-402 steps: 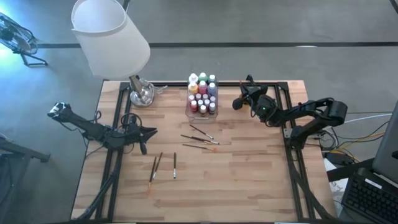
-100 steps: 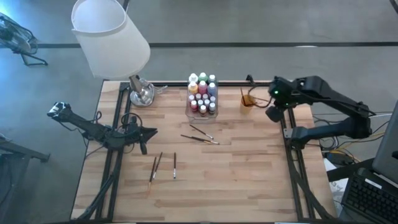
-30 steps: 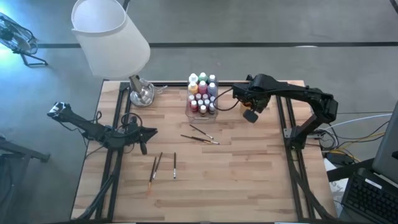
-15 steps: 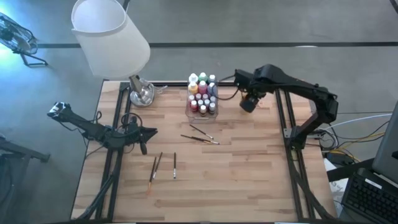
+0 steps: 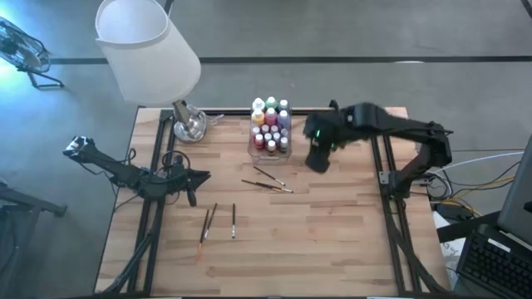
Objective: Pick & Place Paint Supplies
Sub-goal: Put the silver paint brush into the cup
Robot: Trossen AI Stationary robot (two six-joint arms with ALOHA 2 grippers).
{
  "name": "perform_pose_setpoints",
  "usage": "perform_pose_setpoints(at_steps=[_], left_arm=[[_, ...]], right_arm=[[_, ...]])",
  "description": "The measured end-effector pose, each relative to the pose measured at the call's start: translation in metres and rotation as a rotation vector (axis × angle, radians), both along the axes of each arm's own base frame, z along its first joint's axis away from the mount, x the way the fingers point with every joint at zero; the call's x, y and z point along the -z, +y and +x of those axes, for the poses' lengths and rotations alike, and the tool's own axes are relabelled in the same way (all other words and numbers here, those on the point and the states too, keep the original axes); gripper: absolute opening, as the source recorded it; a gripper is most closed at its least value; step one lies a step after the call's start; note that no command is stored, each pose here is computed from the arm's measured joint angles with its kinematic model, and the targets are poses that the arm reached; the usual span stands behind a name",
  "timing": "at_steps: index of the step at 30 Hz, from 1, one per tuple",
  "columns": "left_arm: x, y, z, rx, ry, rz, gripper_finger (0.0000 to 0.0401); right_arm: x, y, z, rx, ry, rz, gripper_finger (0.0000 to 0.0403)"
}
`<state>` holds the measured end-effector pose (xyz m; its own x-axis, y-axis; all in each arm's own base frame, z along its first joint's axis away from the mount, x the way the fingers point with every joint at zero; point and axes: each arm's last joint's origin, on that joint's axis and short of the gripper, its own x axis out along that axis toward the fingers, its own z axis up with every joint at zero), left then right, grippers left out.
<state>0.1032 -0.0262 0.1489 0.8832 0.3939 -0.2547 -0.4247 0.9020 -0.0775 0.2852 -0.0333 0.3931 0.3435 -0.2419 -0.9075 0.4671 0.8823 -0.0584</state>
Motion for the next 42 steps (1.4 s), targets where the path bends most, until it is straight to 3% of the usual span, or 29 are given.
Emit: perform_pose_setpoints(at_steps=[10, 19, 26, 42], left_arm=[[0.000, 0.000, 0.000, 0.000, 0.000, 0.000, 0.0057], [0.000, 0.000, 0.000, 0.000, 0.000, 0.000, 0.0057], [0.000, 0.000, 0.000, 0.000, 0.000, 0.000, 0.0057], [0.000, 0.000, 0.000, 0.000, 0.000, 0.000, 0.0056]], right_arm=[[0.083, 0.054, 0.040, -0.160, 0.156, -0.047, 0.0155], [0.153, 0.063, 0.049, -0.188, 0.095, -0.011, 0.0141], [0.188, 0.062, 0.046, -0.176, 0.050, 0.009, 0.0134], [0.236, 0.062, 0.035, -0.170, -0.056, 0.050, 0.0180]])
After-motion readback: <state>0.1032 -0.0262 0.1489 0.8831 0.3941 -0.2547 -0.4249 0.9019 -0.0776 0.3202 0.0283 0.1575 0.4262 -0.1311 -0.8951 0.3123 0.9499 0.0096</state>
